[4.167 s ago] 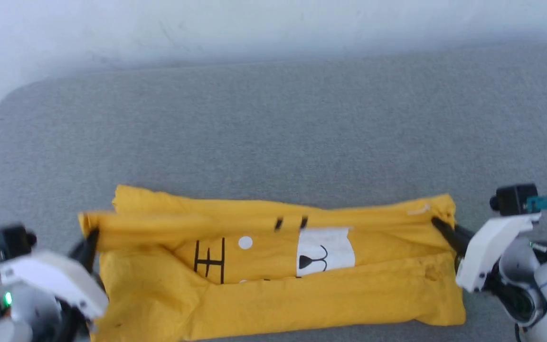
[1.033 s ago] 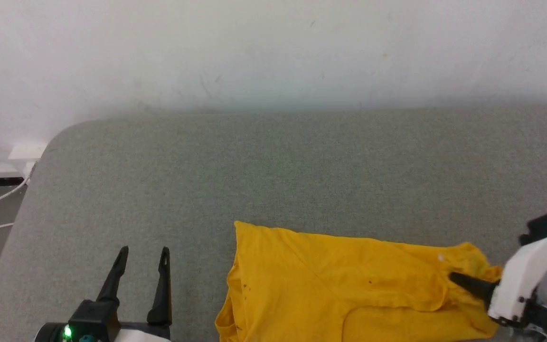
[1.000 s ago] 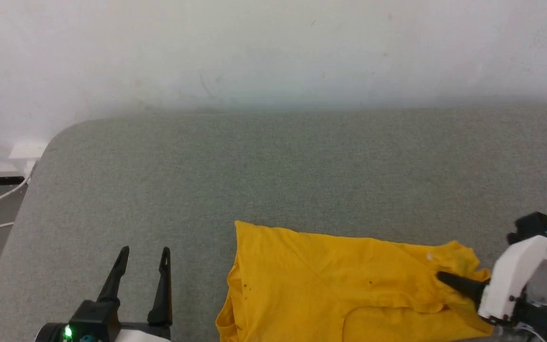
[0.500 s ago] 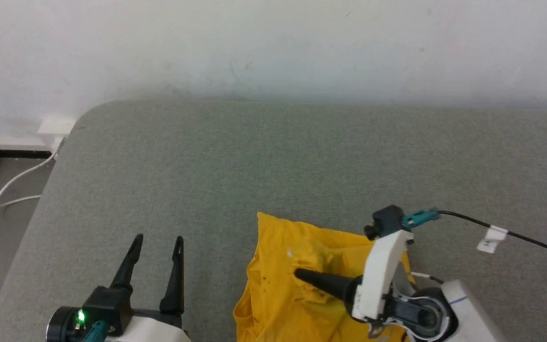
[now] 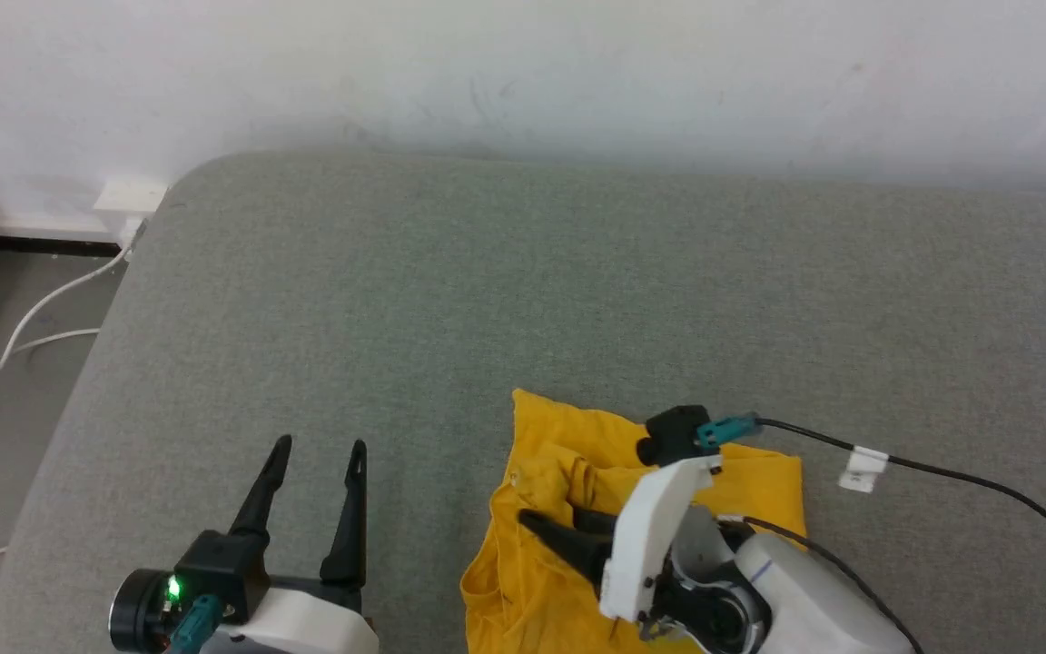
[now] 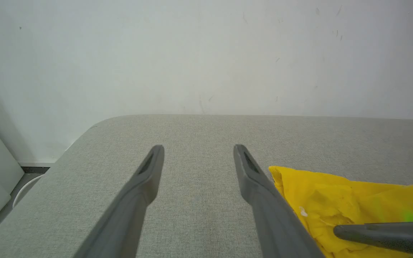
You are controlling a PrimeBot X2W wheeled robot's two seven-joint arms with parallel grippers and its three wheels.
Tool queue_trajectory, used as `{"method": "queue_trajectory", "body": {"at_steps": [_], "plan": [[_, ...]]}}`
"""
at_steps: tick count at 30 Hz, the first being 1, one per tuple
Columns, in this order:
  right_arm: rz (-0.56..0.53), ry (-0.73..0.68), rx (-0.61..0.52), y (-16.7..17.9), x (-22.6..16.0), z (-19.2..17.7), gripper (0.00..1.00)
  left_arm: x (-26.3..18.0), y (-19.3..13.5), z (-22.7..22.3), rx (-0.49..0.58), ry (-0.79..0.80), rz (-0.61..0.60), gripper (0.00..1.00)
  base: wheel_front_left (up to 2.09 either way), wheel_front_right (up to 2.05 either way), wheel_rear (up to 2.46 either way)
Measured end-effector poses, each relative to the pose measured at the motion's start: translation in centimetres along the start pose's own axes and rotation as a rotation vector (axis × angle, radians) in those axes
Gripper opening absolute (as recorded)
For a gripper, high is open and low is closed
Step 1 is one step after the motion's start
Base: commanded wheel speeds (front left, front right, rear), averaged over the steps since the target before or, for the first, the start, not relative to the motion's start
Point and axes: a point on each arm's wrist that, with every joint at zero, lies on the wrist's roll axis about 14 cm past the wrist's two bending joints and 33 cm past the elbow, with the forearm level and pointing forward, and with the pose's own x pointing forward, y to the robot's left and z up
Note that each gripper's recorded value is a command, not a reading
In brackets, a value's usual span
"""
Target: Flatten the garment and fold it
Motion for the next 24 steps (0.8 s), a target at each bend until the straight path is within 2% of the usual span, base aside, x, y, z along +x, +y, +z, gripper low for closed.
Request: {"method": "queue_trajectory", "body": {"at_steps": [4,10,13,18,24], "plan": [[0.026,-0.03,-0.119,1.6,0.3,0.8,1.0,0.2,-0.2,-0.3,-0.006,0.008,-0.006,1.0,0.0,0.0,0.0],[0.02,-0.123,-0.494,2.7,-1.1,3.6,1.0,0.5,-0.8,-0.1,-0.016,-0.004,-0.027,1.0,0.0,0.0,0.0],[-0.021,-0.223,-0.601,1.8,-2.9,5.6,1.0,0.7,-1.1,0.2,-0.017,-0.015,-0.038,1.0,0.0,0.0,0.0],[-0.105,-0.49,-0.601,0.1,-7.4,9.2,1.0,0.9,-1.9,0.6,-0.024,-0.029,-0.06,1.0,0.0,0.0,0.0],[-0.315,-0.765,-0.551,-4.2,-15.2,11.7,1.0,1.1,-2.4,0.9,-0.03,-0.04,-0.073,1.0,0.0,0.0,0.0]]}}
